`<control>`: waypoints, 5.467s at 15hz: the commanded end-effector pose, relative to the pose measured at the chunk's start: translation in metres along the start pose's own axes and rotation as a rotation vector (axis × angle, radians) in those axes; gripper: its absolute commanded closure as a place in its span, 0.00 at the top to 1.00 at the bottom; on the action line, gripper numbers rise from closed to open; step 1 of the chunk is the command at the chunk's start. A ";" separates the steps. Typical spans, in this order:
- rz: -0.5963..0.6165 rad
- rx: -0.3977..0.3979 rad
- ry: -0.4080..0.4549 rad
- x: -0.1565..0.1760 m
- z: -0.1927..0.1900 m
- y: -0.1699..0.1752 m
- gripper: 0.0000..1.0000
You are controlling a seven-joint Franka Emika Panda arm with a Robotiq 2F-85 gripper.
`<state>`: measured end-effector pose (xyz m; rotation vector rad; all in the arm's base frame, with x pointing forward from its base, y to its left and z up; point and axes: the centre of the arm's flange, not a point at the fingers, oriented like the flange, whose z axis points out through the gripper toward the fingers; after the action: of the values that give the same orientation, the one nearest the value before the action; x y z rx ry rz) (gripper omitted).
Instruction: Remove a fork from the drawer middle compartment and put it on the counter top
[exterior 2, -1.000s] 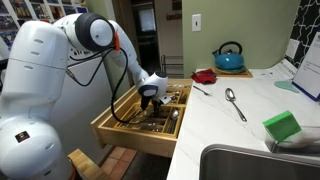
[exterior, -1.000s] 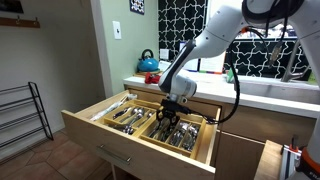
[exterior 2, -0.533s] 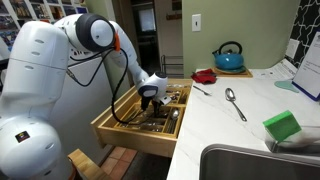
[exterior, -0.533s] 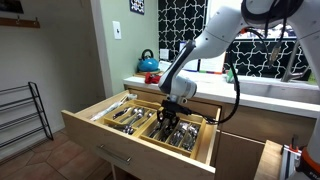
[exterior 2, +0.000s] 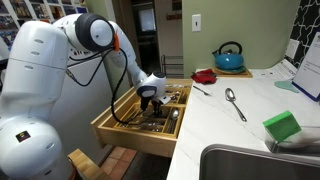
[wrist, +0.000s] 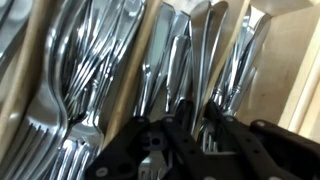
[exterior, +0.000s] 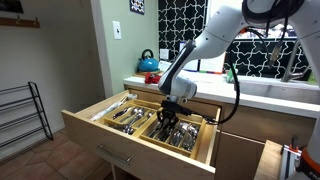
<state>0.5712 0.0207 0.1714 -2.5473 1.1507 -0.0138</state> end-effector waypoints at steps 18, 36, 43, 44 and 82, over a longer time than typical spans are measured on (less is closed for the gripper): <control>-0.069 -0.059 0.125 -0.059 -0.054 -0.005 0.05; -0.099 -0.138 0.131 -0.018 -0.034 -0.025 0.58; -0.093 -0.186 0.098 -0.004 -0.017 -0.037 0.55; -0.092 -0.192 0.096 -0.002 -0.015 -0.038 0.56; -0.017 -0.320 0.125 -0.027 -0.046 -0.050 0.35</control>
<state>0.5822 0.0631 0.2425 -2.8682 1.2483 -0.0168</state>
